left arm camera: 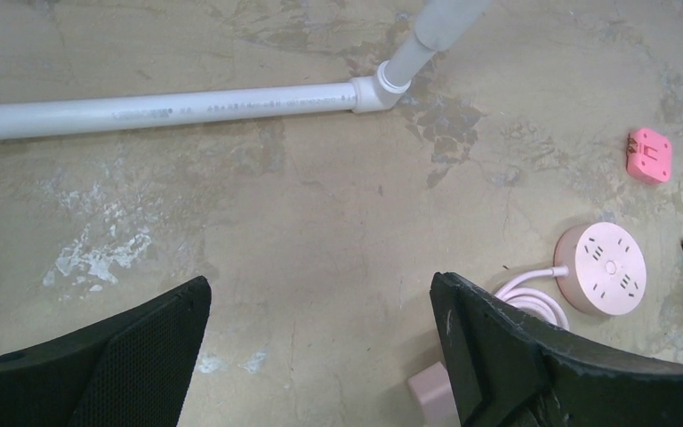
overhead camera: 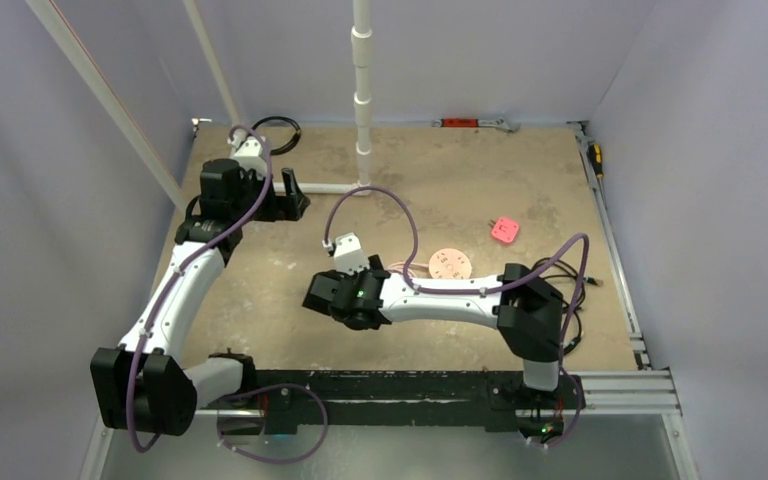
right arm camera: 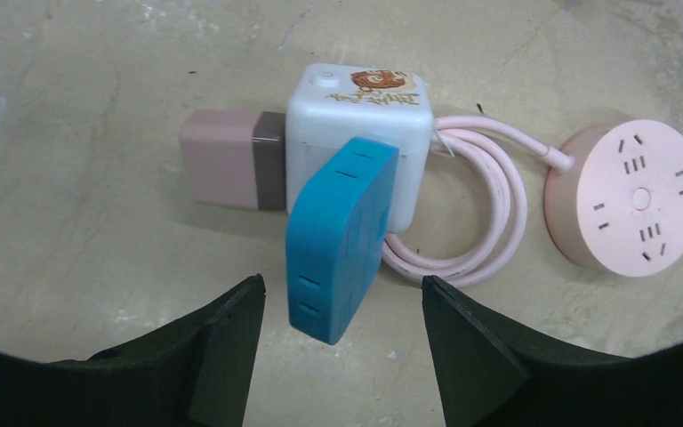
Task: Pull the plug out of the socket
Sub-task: Remove the plug from the socket.
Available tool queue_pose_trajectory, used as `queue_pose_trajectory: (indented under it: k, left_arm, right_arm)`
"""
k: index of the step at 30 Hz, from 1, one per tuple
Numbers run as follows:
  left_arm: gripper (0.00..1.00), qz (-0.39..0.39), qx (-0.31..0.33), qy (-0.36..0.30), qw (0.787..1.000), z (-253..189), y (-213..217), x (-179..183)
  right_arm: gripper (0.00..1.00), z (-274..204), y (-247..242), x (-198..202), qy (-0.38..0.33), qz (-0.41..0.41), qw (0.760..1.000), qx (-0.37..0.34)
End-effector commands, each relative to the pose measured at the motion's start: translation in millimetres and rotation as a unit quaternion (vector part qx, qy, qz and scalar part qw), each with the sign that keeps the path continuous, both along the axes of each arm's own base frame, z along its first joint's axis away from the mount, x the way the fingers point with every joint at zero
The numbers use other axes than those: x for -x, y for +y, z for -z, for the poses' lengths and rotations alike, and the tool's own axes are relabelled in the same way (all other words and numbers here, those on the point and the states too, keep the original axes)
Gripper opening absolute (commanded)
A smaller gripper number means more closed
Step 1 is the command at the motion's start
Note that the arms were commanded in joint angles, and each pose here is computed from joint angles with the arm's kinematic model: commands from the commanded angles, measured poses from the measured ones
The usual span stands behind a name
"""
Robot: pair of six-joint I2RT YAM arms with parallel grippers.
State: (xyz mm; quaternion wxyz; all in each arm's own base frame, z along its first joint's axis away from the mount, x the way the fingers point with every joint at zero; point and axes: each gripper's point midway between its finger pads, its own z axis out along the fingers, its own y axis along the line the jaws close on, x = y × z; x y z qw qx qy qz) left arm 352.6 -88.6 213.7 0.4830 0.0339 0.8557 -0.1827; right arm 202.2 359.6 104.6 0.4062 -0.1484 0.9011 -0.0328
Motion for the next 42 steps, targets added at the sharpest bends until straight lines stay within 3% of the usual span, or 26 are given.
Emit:
queue_pose_trajectory:
  k: [1, 19, 29, 36, 42]
  left_arm:
    - [0.94, 0.013, 0.003, -0.012, 1.0, -6, -2, 3]
    - [0.94, 0.025, 0.011, -0.004, 1.0, -1, -7, 4]
    - [0.93, 0.083, 0.055, -0.003, 0.995, 2, -29, 20]
    - [0.91, 0.184, 0.095, 0.025, 0.978, 15, -77, 39]
    - [0.91, 0.296, 0.135, 0.103, 0.94, 45, -133, 70]
  right_arm:
    - [0.67, -17, -10, -15, -0.034, 0.042, 0.999, 0.001]
    - [0.4, -9, -13, -38, -0.015, 0.034, 0.999, -0.027]
    - [0.0, -24, -22, -44, -0.018, 0.029, 0.997, -0.075]
    - [0.0, -53, -32, -52, -0.063, -0.033, 0.982, -0.173]
    - [0.0, -71, -57, -65, -0.086, -0.038, 0.968, -0.232]
